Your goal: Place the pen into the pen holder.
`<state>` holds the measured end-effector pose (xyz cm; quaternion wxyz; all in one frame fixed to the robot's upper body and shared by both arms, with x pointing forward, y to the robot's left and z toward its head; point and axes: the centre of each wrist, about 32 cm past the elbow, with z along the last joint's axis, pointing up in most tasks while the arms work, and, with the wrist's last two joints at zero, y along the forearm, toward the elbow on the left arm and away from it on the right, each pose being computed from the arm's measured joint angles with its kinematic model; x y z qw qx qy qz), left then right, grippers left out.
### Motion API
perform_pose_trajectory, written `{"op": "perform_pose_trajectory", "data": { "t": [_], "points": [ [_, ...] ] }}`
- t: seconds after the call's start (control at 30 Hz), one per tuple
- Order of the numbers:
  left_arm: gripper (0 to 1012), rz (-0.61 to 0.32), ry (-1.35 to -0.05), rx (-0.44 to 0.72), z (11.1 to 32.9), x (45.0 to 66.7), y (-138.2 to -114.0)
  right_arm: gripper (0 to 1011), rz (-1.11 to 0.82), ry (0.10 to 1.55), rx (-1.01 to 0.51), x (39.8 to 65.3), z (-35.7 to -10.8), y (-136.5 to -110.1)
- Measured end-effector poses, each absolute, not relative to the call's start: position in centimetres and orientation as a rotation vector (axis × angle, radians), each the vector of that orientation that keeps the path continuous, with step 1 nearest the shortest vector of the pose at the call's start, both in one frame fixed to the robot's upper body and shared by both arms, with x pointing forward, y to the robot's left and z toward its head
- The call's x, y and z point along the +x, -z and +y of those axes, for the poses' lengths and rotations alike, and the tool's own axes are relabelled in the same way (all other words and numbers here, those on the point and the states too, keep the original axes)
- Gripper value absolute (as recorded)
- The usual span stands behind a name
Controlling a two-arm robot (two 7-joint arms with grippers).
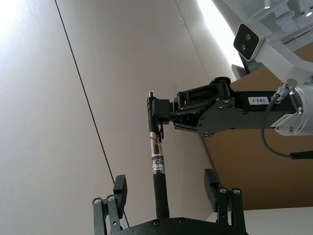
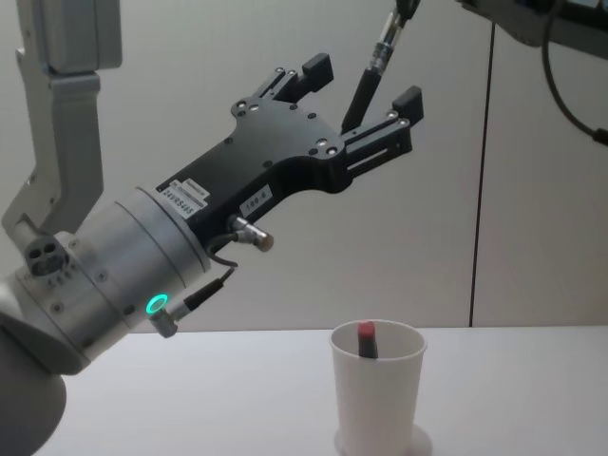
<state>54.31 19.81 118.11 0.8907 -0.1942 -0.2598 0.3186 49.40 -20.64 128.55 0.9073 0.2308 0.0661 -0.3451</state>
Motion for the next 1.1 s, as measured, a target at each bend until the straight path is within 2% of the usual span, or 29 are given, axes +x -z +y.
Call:
{"op": "perform_pose_trajectory", "data": {
  "t": [0.67, 1.1],
  "points": [
    [1000, -0.539, -0.661, -0.403, 19.8, 54.3, -118.1, 113, 0.085, 0.83, 0.462, 50.1, -22.1, -127.5],
    [1000, -0.539, -0.662, -0.403, 19.8, 54.3, -118.1, 113, -0.009, 0.922, 0.413, 50.9, -23.1, -125.6]
  ]
}}
